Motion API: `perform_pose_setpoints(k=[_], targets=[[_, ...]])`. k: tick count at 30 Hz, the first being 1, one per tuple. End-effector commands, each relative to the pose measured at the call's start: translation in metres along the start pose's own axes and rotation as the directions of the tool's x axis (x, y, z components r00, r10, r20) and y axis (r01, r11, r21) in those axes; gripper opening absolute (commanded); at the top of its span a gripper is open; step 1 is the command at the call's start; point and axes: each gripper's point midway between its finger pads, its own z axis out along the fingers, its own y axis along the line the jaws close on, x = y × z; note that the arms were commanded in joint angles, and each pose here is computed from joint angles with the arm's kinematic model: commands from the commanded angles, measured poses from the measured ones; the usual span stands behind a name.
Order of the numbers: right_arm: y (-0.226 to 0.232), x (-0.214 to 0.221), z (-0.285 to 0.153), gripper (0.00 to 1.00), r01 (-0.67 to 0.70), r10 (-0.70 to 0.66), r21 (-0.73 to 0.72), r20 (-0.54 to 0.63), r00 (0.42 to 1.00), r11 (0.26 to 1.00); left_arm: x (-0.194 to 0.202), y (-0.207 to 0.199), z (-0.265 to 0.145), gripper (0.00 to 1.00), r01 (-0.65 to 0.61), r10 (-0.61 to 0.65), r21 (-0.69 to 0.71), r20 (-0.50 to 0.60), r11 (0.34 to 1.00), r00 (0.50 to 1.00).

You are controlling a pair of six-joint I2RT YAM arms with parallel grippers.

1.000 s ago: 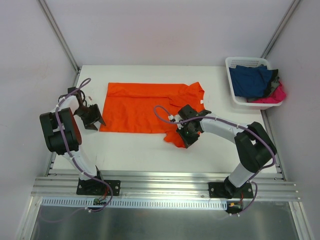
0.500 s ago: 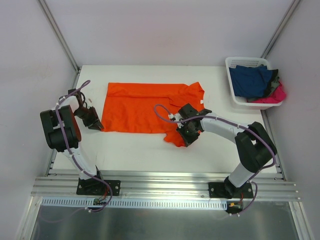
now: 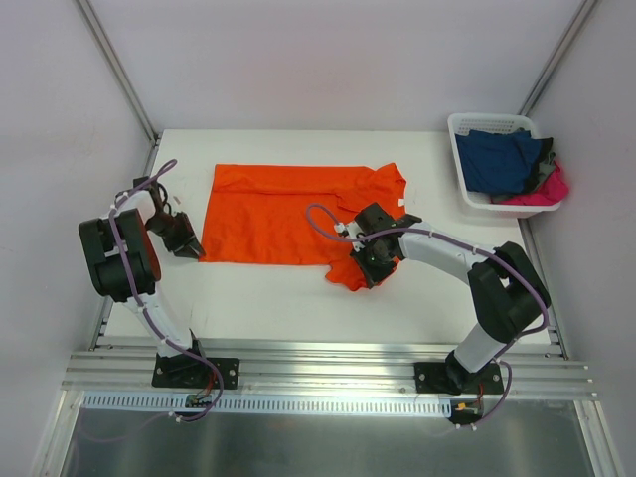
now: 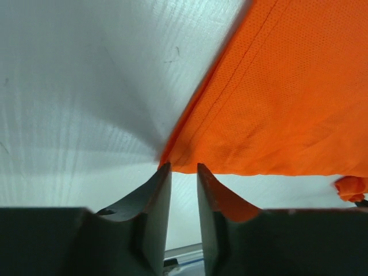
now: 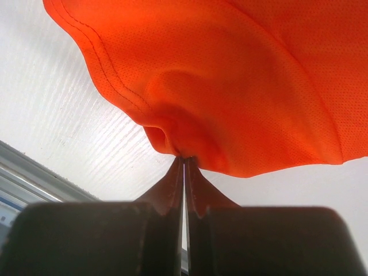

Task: Fold and stack the t-shirts
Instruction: Grap the side of the flattened tshirt closest away from the robot with both arms

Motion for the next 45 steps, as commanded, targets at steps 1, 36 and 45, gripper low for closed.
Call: perform_pose_setpoints(k=[1,36,45], targets=[[-0.003,-0.016,-0.01,0.01,0.018,-0.018,0.012,0.058,0.998,1.0,-0.008,-0.001,-0.022,0.31,0.007,-0.008,0.005,0.063,1.0,0.998],[-0.035,-0.037,-0.026,0.01,-0.032,0.019,0.087,0.138,0.99,0.996,-0.008,-0.01,-0.015,0.0,0.042,-0.042,0.079,0.006,0.996,0.999],[-0.057,-0.058,-0.047,0.0,-0.063,0.031,0.138,0.227,0.973,0.988,-0.018,-0.027,-0.034,0.0,-0.003,-0.005,0.134,0.055,0.991,0.998]])
